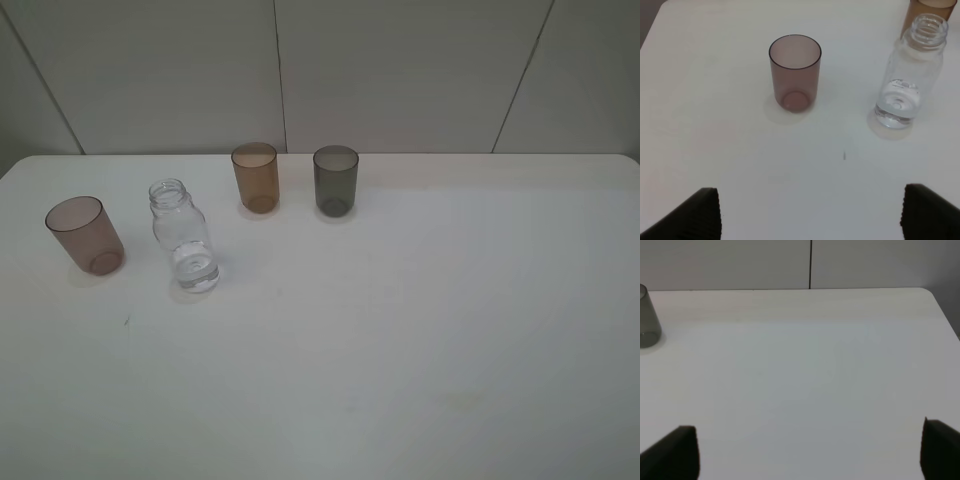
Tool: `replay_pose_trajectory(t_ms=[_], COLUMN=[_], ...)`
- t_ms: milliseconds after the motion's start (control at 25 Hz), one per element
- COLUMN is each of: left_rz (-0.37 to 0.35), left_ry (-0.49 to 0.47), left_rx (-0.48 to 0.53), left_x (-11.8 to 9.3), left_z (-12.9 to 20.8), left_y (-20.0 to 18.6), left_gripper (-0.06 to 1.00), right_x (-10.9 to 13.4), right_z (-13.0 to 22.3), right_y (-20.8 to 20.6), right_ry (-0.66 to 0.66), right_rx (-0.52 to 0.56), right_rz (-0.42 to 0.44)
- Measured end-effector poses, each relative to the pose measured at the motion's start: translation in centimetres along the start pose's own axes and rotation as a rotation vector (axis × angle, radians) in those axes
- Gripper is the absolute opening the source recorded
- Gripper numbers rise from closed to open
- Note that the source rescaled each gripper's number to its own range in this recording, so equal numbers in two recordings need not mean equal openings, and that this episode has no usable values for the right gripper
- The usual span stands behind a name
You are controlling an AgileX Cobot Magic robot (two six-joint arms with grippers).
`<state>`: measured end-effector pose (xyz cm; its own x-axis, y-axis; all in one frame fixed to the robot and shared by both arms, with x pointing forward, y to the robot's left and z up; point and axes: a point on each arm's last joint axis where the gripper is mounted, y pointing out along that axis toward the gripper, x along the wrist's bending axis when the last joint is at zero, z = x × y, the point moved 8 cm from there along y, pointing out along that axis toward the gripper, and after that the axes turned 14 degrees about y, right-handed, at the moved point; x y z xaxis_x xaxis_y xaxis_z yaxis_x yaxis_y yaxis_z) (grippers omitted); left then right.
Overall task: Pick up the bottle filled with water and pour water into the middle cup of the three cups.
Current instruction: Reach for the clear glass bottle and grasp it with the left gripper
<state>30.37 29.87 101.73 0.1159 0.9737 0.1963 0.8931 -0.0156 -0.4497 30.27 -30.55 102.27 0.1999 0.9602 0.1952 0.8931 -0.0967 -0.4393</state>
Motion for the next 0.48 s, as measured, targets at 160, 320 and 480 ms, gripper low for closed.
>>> replay_pose_trajectory(t_ms=[160,320,480], left_rz=[0.001,0.028,0.067], left_ry=[0.000,0.004,-0.027], left_rx=[0.000,-0.006,-0.018], left_x=[0.00,-0.26,-0.82], left_z=[0.00,-0.06,-0.25], left_y=[0.00,0.00,-0.03], left_gripper=[0.70,0.70,0.70], right_x=[-0.09,0.00,0.00], right_z=[-0.02,0.00,0.00], right_y=[0.00,0.00,0.00], right_ry=[-0.003,0.000,0.000], right_rx=[-0.001,0.000,0.000], right_rz=[0.005,0.000,0.000])
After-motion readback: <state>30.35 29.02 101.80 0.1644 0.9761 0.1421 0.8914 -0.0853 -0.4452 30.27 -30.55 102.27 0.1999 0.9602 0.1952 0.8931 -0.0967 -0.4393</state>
